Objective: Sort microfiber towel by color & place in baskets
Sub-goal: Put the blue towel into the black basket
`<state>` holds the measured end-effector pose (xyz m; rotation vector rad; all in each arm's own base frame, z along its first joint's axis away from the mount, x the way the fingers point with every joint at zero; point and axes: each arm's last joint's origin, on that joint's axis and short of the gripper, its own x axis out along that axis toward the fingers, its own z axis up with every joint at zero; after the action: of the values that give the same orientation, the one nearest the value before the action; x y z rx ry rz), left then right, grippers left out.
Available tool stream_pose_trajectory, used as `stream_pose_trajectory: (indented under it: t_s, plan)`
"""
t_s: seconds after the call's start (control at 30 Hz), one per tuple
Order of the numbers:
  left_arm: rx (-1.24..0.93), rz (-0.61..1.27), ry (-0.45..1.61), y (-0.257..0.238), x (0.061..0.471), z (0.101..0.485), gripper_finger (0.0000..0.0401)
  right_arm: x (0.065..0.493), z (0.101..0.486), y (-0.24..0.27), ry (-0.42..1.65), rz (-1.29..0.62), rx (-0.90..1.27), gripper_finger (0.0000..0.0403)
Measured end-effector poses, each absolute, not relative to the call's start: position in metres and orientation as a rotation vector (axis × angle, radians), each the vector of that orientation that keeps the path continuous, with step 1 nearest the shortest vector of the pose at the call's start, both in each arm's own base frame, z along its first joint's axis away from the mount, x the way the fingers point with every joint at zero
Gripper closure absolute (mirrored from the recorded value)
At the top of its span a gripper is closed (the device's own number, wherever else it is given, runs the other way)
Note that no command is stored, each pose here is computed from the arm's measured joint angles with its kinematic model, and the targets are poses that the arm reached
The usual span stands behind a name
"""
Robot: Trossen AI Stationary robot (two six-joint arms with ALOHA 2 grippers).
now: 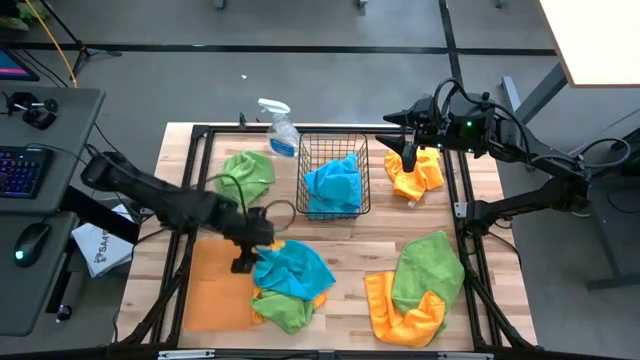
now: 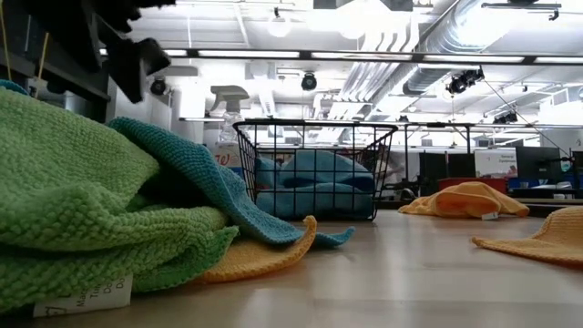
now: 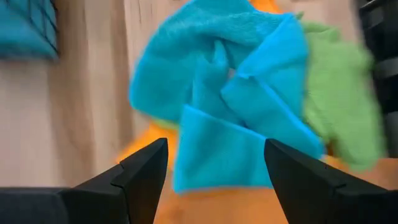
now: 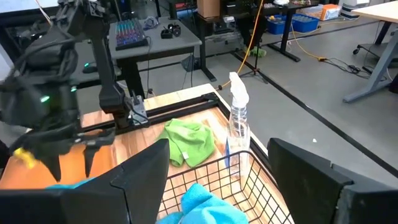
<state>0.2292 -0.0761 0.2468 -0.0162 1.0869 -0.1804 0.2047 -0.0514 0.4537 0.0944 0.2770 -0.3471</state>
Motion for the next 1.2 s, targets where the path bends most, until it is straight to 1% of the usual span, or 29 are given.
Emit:
stream_pose_trajectory:
  t_s: [0.1, 0.23, 0.37, 0.6, 0.67, 0.7, 0.77, 0.8, 0.83, 0.87, 0.9, 0.97, 1.03, 1.2]
  plan:
    - [0.026, -0.169, 1.088, -0.082, 0.237, 0.238, 0.0146, 0.205, 0.454, -0.051, 0.278, -0.346, 0.088, 0.0132]
    - [0.007, -0.208, 1.191, -0.086, 0.244, 0.22, 0.0146, 0.205, 0.454, -0.051, 0.28, -0.344, 0.079, 0.0132]
    - [0.052, -0.235, 1.229, -0.089, 0.252, 0.205, 0.0146, 0.204, 0.452, -0.051, 0.293, -0.344, 0.08, 0.0132]
    - [0.074, -0.205, 1.284, -0.087, 0.26, 0.189, 0.0151, 0.204, 0.45, -0.051, 0.319, -0.346, 0.091, 0.0132]
    - [0.072, -0.205, 1.284, -0.087, 0.26, 0.189, 0.0171, 0.204, 0.45, -0.051, 0.318, -0.347, 0.098, 0.0132]
    - [0.058, -0.203, 1.283, -0.087, 0.259, 0.19, 0.0189, 0.204, 0.45, -0.051, 0.318, -0.347, 0.098, 0.0132]
    - [0.017, -0.202, 1.284, -0.087, 0.258, 0.194, 0.0245, 0.204, 0.45, -0.051, 0.318, -0.347, 0.098, 0.0132]
    - [0.001, -0.196, 1.291, -0.087, 0.257, 0.197, 0.0285, 0.204, 0.45, -0.051, 0.318, -0.347, 0.098, 0.0132]
    - [-0.008, -0.197, 1.297, -0.087, 0.256, 0.201, 0.0329, 0.204, 0.45, -0.051, 0.318, -0.347, 0.098, 0.0132]
    - [-0.017, -0.202, 1.302, -0.087, 0.255, 0.206, 0.0364, 0.204, 0.45, -0.051, 0.317, -0.347, 0.098, 0.0132]
    - [-0.026, -0.196, 1.304, -0.086, 0.255, 0.212, 0.0381, 0.204, 0.45, -0.051, 0.318, -0.347, 0.097, 0.0132]
    - [-0.047, -0.178, 1.29, -0.081, 0.255, 0.232, 0.0384, 0.204, 0.45, -0.051, 0.319, -0.346, 0.09, 0.0132]
    - [-0.07, -0.17, 1.23, -0.075, 0.257, 0.261, 0.0393, 0.204, 0.45, -0.051, 0.319, -0.345, 0.084, 0.0132]
    - [-0.111, -0.193, 0.936, -0.061, 0.25, 0.357, 0.0397, 0.204, 0.451, -0.051, 0.314, -0.342, 0.065, 0.0132]
